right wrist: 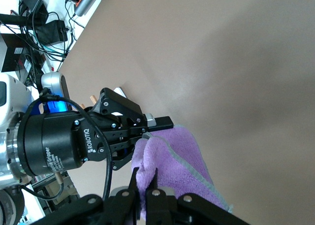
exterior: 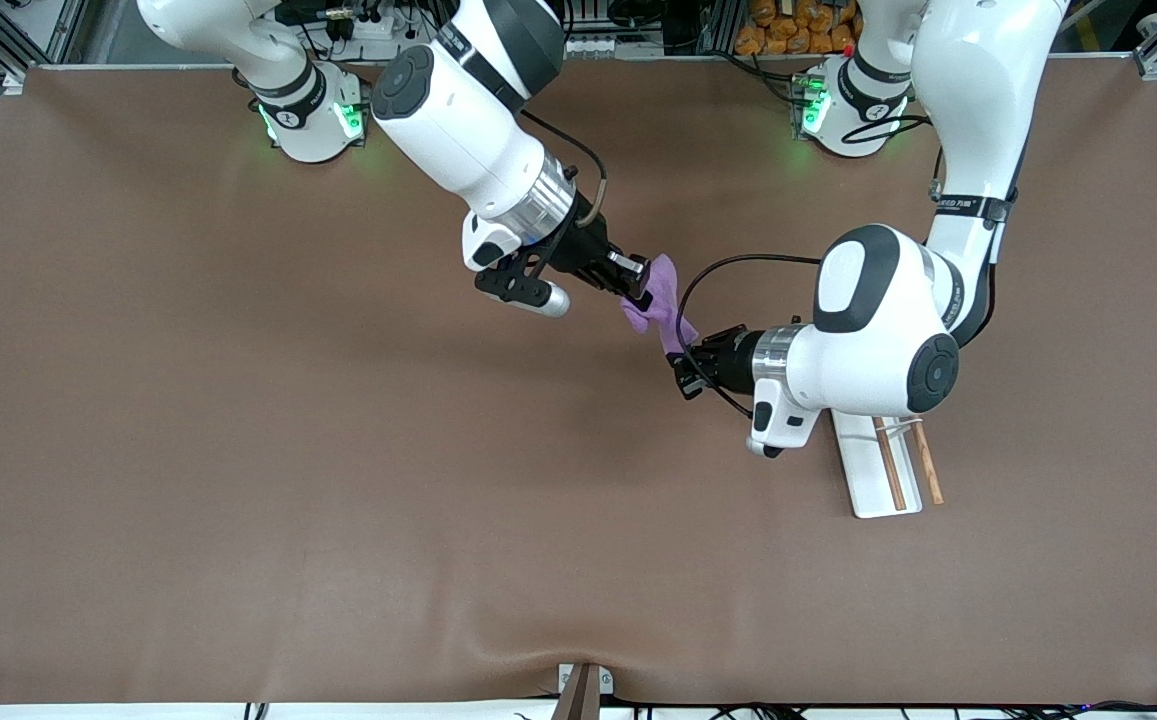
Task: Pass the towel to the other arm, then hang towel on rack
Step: 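Grasp the towel with the left gripper beside the right gripper, then carry the towel to the rack while the right gripper withdraws, then drape the towel over the wooden dowels with the left gripper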
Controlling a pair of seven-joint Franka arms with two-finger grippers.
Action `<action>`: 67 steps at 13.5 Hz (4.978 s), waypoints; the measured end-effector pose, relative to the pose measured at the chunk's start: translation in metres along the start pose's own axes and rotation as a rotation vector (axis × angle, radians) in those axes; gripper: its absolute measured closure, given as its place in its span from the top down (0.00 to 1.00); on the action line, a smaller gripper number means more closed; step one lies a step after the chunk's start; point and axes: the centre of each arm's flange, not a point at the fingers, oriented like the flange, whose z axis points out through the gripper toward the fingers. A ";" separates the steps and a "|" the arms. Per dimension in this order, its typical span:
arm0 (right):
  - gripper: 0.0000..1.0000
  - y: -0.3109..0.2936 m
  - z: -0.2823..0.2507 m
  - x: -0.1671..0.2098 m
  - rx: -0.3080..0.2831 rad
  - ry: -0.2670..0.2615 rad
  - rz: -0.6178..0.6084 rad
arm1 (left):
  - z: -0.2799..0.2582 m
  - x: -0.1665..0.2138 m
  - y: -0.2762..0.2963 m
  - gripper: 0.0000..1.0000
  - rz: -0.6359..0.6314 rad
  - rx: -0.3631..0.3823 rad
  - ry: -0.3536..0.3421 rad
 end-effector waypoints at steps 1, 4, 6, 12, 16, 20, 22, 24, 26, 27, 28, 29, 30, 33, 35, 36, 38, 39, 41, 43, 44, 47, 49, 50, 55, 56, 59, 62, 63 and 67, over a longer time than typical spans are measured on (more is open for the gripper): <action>0.06 0.000 0.000 0.000 0.000 0.000 0.000 | -0.001 0.000 0.000 0.02 0.000 -0.001 0.001; 0.06 0.000 0.000 0.000 0.001 0.001 0.000 | -0.011 0.004 0.000 0.02 -0.003 -0.017 0.011; 0.06 0.000 0.000 0.001 0.002 0.002 0.000 | -0.027 0.007 0.000 0.02 -0.005 -0.039 0.023; 0.68 0.000 -0.001 0.002 0.003 0.004 0.001 | -0.080 0.016 -0.013 0.02 -0.023 -0.107 0.062; 1.00 0.001 -0.003 0.010 0.003 0.016 0.008 | -0.105 0.022 -0.021 0.02 0.037 -0.136 0.085; 1.00 0.009 -0.012 0.034 -0.021 0.025 -0.024 | -0.126 0.025 -0.029 0.02 0.171 -0.154 0.114; 1.00 0.019 -0.021 0.056 -0.069 0.007 -0.102 | -0.136 0.032 -0.036 0.02 0.270 -0.147 0.142; 1.00 0.033 -0.040 0.086 -0.117 -0.015 -0.175 | -0.147 0.043 -0.045 0.02 0.384 -0.136 0.172; 1.00 0.050 -0.065 0.117 -0.179 -0.045 -0.260 | -0.158 0.055 -0.054 0.02 0.500 -0.131 0.195; 1.00 0.063 -0.080 0.134 -0.234 -0.054 -0.306 | -0.162 0.062 -0.060 0.02 0.567 -0.110 0.216; 1.00 0.078 -0.097 0.152 -0.309 -0.056 -0.351 | -0.166 0.068 -0.066 0.02 0.631 -0.062 0.245; 1.00 0.094 -0.114 0.169 -0.383 -0.055 -0.388 | -0.168 0.072 -0.070 0.02 0.668 -0.013 0.271; 1.00 0.109 -0.131 0.184 -0.445 -0.064 -0.419 | -0.172 0.074 -0.074 0.02 0.682 0.019 0.292; 1.00 0.151 -0.187 0.218 -0.580 -0.121 -0.479 | -0.199 0.083 -0.102 0.02 0.645 0.046 0.279; 1.00 0.180 -0.242 0.238 -0.609 -0.142 -0.512 | -0.216 0.095 -0.125 0.02 0.599 0.044 0.259; 1.00 0.196 -0.275 0.246 -0.618 -0.147 -0.528 | -0.221 0.100 -0.135 0.02 0.567 0.042 0.248; 1.00 0.221 -0.329 0.252 -0.665 -0.140 -0.553 | -0.225 0.107 -0.147 0.02 0.450 0.042 0.233; 1.00 0.227 -0.348 0.248 -0.693 -0.134 -0.556 | -0.224 0.108 -0.149 0.02 0.382 0.052 0.238; 1.00 0.230 -0.373 0.237 -0.719 -0.120 -0.546 | -0.222 0.108 -0.148 0.02 0.301 0.062 0.244; 1.00 0.238 -0.392 0.231 -0.727 -0.117 -0.518 | -0.220 0.109 -0.149 0.02 0.255 0.060 0.242; 1.00 0.244 -0.401 0.232 -0.725 -0.110 -0.501 | -0.218 0.111 -0.150 0.02 0.226 0.060 0.238; 1.00 0.251 -0.413 0.233 -0.721 -0.078 -0.434 | -0.204 0.129 -0.156 0.02 0.135 0.068 0.217; 1.00 0.250 -0.410 0.233 -0.721 -0.061 -0.394 | -0.196 0.142 -0.163 0.02 0.097 0.073 0.204; 1.00 0.250 -0.410 0.233 -0.720 -0.056 -0.389 | -0.195 0.148 -0.167 0.02 0.083 0.082 0.205; 1.00 0.249 -0.408 0.235 -0.717 -0.043 -0.385 | -0.196 0.158 -0.176 0.02 0.070 0.132 0.235; 1.00 0.250 -0.408 0.235 -0.717 -0.041 -0.385 | -0.195 0.159 -0.177 0.02 0.069 0.133 0.234; 1.00 0.250 -0.408 0.236 -0.716 -0.040 -0.384 | -0.194 0.162 -0.177 0.02 0.067 0.132 0.235; 1.00 0.250 -0.408 0.236 -0.716 -0.039 -0.384 | -0.197 0.160 -0.172 0.02 0.074 0.128 0.243; 1.00 0.250 -0.409 0.236 -0.716 -0.039 -0.383 | -0.198 0.159 -0.171 0.02 0.076 0.126 0.245; 1.00 0.253 -0.411 0.238 -0.715 -0.034 -0.372 | -0.200 0.159 -0.164 0.02 0.087 0.118 0.258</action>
